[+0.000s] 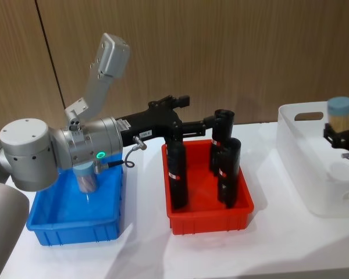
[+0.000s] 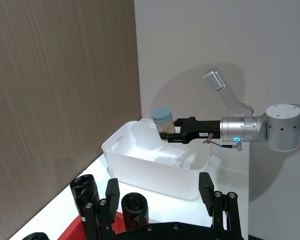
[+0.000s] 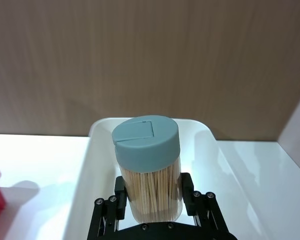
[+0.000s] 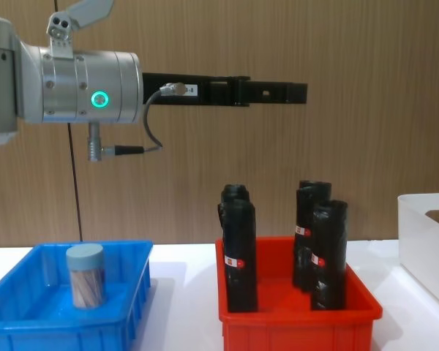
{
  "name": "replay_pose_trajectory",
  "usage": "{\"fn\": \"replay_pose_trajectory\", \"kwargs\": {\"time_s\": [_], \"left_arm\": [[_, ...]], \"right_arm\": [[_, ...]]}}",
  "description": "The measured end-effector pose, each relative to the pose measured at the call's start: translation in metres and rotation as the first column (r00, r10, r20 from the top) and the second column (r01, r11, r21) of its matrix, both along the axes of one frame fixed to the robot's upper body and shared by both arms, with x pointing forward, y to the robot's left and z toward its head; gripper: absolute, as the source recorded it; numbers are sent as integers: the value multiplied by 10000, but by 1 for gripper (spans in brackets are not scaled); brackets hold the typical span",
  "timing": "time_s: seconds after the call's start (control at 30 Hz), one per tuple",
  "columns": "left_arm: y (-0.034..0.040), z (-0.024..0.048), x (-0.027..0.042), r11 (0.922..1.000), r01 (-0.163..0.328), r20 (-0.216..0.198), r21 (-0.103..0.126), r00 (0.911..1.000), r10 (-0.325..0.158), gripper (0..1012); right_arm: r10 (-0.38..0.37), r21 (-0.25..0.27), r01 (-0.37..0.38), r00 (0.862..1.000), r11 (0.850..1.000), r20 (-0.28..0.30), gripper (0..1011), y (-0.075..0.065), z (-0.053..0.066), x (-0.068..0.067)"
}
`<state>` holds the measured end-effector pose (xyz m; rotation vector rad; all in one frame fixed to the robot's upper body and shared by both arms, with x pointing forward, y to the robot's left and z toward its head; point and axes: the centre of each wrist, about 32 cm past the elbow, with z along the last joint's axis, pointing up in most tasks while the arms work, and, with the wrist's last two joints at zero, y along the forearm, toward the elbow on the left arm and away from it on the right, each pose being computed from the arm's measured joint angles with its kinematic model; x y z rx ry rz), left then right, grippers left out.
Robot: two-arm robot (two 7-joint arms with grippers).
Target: Pick the cotton swabs from the blue box and place them into the white box.
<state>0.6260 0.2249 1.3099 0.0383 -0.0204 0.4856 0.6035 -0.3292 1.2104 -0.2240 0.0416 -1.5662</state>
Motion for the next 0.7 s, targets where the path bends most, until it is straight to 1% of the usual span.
{"fn": "replay_pose_trajectory", "kwargs": {"time_s": [0.07,0.43,0.53,0.6,0.7], "left_arm": [[0,0,0,10000,0,0,0,10000,0,1000],[0,0,0,10000,0,0,0,10000,0,1000],[0,0,0,10000,0,0,0,10000,0,1000],[0,0,0,10000,0,0,0,10000,0,1000],[0,0,0,10000,0,0,0,10000,0,1000]], "right_arm": [[-255,46,256,9996,9997,-155,647,-66,-32,24],[-690,213,700,9966,9973,-453,652,-209,-106,64],[-747,260,761,9960,9968,-485,717,-235,-118,68],[-764,285,778,9958,9966,-499,793,-245,-125,68],[-786,320,803,9956,9963,-517,881,-266,-132,67]]}}
